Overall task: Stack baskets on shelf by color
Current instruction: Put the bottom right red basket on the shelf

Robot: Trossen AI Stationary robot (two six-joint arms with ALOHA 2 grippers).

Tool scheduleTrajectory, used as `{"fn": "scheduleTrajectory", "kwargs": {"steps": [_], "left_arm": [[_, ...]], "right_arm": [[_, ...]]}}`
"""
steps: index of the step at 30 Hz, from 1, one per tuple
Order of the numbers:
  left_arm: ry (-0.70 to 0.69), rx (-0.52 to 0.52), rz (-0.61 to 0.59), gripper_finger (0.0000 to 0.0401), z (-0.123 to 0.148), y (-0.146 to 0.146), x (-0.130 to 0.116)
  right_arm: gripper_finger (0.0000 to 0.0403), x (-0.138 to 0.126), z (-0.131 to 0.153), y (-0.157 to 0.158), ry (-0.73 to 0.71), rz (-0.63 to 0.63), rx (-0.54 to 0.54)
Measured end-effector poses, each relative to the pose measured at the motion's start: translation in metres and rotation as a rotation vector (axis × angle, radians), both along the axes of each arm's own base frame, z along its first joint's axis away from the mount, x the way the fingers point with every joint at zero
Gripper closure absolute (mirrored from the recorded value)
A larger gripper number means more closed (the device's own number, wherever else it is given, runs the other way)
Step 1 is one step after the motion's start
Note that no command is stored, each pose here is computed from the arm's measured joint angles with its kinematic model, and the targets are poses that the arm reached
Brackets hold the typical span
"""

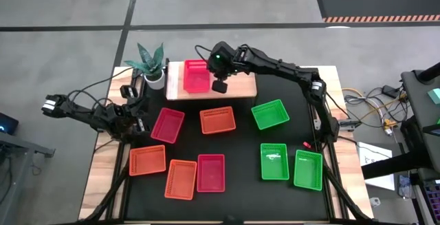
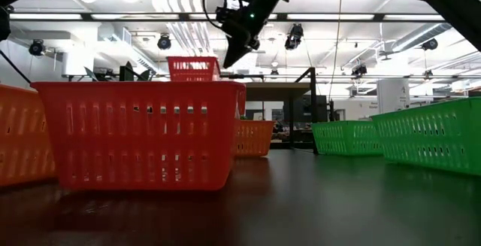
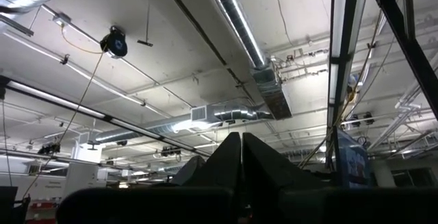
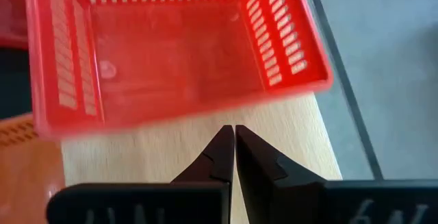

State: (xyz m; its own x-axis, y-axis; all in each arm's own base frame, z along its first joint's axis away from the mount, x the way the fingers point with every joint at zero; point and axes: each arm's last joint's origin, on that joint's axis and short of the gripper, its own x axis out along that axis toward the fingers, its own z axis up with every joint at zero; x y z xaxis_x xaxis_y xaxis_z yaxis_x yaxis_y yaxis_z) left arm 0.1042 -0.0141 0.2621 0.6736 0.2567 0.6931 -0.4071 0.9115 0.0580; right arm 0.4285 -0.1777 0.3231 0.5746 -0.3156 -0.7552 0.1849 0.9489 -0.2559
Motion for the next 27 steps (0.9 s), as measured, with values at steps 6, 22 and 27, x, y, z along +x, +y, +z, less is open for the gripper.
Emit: {"fn": "scheduleTrajectory", "kwargs": {"steps": [6, 22, 27], "left_arm": [[0.006, 0.002, 0.001, 0.0401, 0.000, 0.000, 0.001], [0.002, 0.002, 0.002, 0.0401, 0.000, 0.000, 0.000], [0.002, 0.002, 0.002, 0.0401, 0.000, 0.000, 0.000]], "right_arm": [[0.0394, -0.006, -0.002, 0.003, 0.053, -0.029, 0.043], [0.0394, 0.023, -0.013, 0.011, -0.086, 0.072, 0.001], [0.0394, 0.033, -0.019, 0.004, -0.142, 0.090, -0.048]]}}
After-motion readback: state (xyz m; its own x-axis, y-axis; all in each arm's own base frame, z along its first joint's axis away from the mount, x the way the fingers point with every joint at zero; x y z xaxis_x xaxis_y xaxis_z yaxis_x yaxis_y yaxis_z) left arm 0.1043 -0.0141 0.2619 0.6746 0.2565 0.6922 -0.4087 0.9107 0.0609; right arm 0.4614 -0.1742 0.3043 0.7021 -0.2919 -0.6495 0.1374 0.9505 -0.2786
